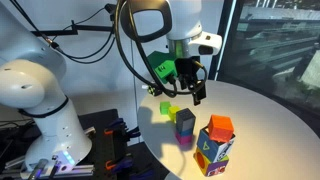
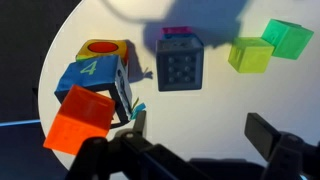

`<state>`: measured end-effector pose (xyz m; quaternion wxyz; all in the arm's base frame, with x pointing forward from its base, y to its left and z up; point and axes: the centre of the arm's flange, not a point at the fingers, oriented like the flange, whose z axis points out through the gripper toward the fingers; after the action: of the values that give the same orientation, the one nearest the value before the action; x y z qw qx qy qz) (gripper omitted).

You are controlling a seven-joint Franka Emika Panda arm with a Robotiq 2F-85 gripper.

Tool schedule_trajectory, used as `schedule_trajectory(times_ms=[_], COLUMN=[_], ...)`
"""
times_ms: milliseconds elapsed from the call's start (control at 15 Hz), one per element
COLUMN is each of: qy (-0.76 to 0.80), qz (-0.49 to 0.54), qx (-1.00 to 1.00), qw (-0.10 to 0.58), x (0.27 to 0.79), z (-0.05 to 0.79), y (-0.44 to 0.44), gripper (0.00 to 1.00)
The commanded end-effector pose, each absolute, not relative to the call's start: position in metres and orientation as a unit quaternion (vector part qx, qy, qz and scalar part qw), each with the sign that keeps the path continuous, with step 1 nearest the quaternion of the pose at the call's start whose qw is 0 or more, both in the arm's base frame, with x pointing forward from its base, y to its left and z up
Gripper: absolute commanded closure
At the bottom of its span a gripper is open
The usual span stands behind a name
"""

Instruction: Put the yellow block onto the green block

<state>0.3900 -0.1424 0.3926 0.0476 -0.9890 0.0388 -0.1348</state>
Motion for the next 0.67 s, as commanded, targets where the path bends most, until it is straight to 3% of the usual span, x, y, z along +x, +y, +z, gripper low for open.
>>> schedule_trajectory(times_ms=[0,600], qy=[0.039,0.018], qz=[-0.135,-0.129], qx=[-0.989,-0.991], qw=[0.048,0.040], x=[0.390,0.400], z=[0.393,0.394], y=[-0.142,-0.121], gripper=[0.00,0.00])
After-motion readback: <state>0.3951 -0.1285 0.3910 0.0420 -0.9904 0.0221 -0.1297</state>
